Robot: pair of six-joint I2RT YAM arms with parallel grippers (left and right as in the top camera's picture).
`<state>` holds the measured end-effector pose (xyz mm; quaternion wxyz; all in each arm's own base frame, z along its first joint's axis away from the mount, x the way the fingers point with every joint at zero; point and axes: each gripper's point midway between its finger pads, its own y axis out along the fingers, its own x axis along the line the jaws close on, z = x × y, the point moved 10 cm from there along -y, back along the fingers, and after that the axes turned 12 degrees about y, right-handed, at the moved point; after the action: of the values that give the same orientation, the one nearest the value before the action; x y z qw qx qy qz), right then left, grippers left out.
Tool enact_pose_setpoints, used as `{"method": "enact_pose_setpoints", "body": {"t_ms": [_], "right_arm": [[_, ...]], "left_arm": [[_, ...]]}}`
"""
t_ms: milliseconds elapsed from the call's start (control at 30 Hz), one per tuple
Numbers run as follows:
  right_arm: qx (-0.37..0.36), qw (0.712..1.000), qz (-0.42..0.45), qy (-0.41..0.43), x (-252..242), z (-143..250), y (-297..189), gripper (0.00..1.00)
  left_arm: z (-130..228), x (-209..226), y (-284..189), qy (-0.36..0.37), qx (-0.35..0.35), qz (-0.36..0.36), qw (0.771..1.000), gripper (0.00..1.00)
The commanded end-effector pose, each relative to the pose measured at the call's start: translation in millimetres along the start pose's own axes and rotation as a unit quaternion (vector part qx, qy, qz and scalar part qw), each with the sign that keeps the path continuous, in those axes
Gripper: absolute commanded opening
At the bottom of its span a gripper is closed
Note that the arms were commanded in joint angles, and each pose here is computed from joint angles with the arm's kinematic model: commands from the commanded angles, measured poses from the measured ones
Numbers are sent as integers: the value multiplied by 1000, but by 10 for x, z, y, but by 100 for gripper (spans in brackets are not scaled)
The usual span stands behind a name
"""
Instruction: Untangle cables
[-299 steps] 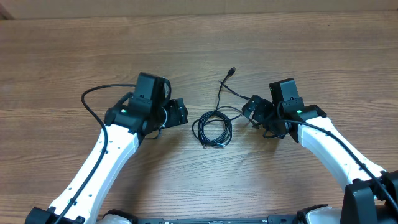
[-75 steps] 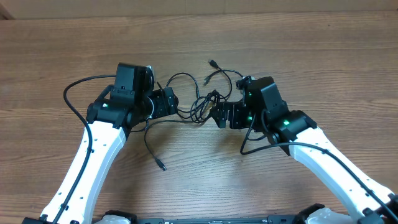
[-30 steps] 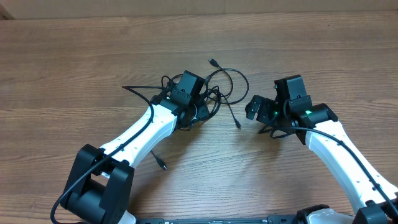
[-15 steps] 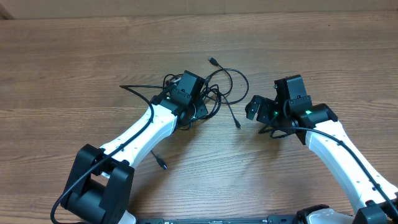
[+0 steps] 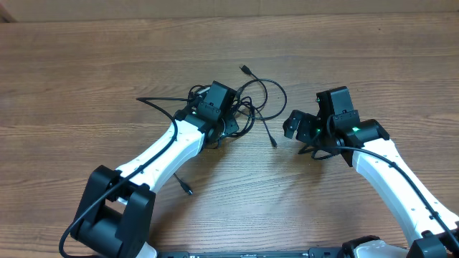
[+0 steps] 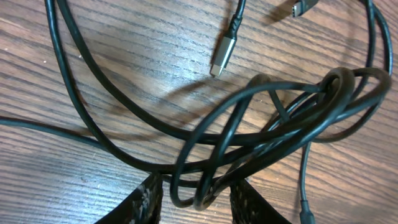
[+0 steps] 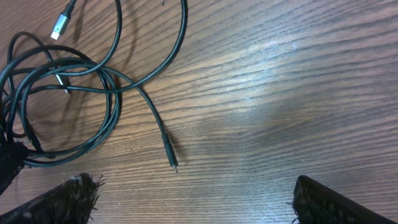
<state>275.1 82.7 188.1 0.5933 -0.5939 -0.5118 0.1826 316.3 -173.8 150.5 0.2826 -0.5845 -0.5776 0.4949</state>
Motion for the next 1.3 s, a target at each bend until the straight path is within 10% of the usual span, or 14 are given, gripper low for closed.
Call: {"method": "enact_pose_setpoints", "body": {"t_ms": [0,267,667,1267], "right_arm": [[-8,1000,-1,-1,22,-33,-44,100],[8,1000,15,1,-25,12,-45,100],[50,997,-59,-2,107,49,-53,100],[89,961,-238,-108,464,70,-148,100]], "left_arm": [[4,-13,124,-26,0,-14,1000,30],[-47,-33,224,-25,-20,-12,999,4],[-323,-117,-496,91,-70,80,990,4],[-86,-104,-983,396,-50,150,904,4]]}}
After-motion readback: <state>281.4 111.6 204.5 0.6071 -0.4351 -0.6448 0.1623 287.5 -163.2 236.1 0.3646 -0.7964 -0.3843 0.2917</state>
